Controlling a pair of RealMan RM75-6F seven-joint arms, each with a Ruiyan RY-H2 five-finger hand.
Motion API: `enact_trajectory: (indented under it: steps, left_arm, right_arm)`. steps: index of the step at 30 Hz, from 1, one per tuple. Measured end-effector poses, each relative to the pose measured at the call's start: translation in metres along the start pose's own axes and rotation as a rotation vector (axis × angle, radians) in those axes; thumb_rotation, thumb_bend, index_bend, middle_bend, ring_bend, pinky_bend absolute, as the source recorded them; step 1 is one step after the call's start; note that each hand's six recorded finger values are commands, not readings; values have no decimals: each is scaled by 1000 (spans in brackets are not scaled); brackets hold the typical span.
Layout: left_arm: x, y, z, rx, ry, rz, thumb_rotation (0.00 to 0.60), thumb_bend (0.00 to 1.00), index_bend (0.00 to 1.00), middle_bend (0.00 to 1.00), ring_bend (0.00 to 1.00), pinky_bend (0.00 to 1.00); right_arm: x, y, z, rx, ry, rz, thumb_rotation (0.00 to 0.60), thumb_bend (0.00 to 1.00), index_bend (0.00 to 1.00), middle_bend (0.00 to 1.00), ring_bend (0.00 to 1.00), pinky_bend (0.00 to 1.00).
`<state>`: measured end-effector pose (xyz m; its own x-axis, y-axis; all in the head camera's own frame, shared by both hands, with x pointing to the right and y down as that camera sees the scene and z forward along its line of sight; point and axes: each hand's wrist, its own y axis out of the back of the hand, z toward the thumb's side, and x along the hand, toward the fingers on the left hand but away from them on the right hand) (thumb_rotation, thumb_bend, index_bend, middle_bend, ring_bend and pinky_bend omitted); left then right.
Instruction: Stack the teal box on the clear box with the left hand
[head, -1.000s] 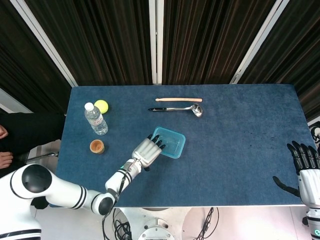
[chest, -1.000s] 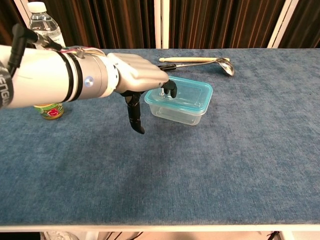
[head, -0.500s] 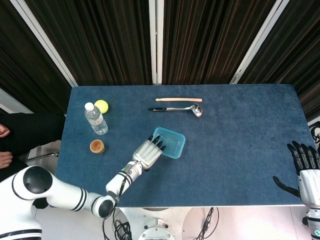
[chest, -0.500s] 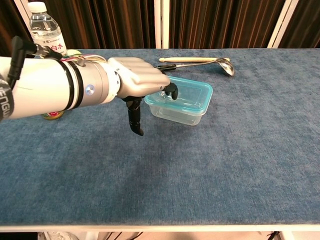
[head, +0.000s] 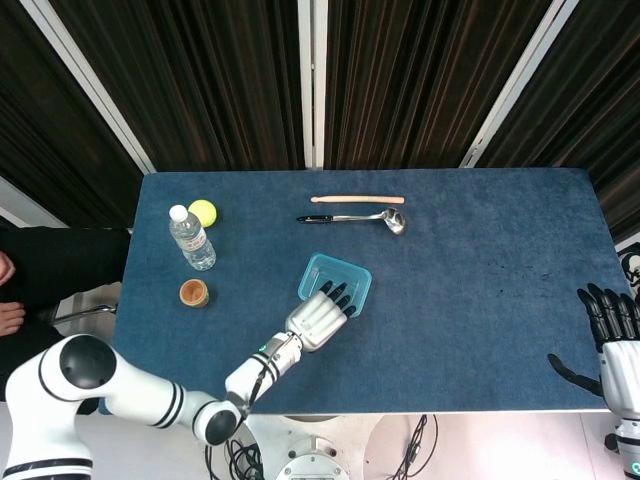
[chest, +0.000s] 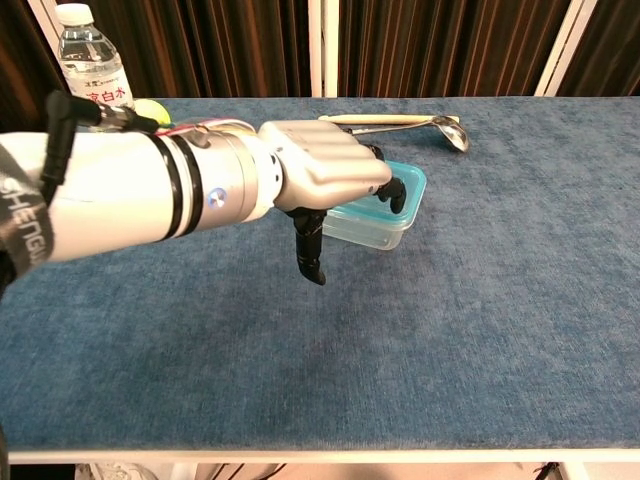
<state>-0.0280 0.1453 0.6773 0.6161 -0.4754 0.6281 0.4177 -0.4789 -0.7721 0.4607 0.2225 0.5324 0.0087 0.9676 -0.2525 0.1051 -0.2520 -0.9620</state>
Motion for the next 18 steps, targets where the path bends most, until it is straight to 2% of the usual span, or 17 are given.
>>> enact_trajectory:
  steps: [8,18]
  left_arm:
    - [3,-8,0,2,10,-30,566,27,194,153,25,147]
    - [5,-16,3,14,11,-33,565,27,194,153,25,147]
  right_arm:
    - [-2,-3,-1,-5,0,7,600,89,0,49,0,0]
    - [-2,-3,-3,-6,-5,8,600,89,0,50,0,0]
